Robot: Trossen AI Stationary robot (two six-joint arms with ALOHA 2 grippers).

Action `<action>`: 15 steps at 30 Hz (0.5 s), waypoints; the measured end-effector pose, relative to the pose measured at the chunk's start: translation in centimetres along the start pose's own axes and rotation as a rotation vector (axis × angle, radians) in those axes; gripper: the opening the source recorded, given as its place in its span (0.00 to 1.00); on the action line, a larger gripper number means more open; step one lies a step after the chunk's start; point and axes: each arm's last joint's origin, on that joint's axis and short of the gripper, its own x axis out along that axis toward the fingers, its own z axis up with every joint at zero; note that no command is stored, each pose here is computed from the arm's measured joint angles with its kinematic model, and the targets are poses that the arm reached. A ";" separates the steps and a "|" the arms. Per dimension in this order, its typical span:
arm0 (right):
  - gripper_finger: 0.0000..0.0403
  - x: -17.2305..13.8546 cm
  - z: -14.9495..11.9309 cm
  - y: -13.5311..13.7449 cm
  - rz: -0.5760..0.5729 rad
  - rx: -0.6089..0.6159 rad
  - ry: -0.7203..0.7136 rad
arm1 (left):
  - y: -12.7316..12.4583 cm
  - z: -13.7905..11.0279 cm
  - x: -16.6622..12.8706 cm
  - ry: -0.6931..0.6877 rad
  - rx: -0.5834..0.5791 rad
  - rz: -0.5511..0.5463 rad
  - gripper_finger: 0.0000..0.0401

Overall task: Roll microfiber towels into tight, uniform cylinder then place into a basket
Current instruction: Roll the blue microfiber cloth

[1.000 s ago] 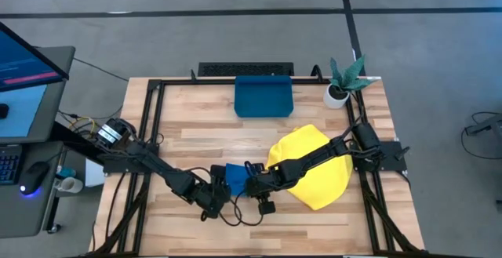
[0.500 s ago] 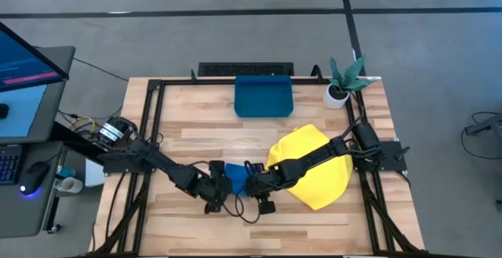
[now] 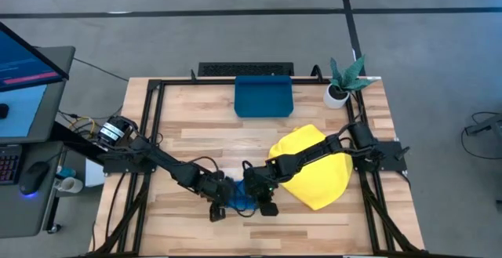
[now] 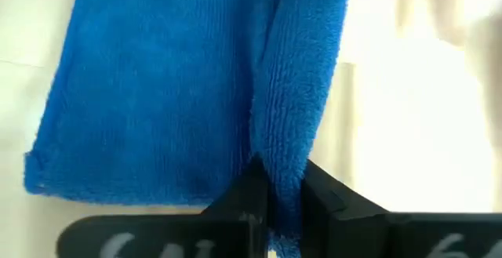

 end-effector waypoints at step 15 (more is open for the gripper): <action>0.11 -1.0 0.0 -2.5 0.096 0.452 0.034 | -0.2 -0.5 0.1 0.074 -0.020 -0.078 0.35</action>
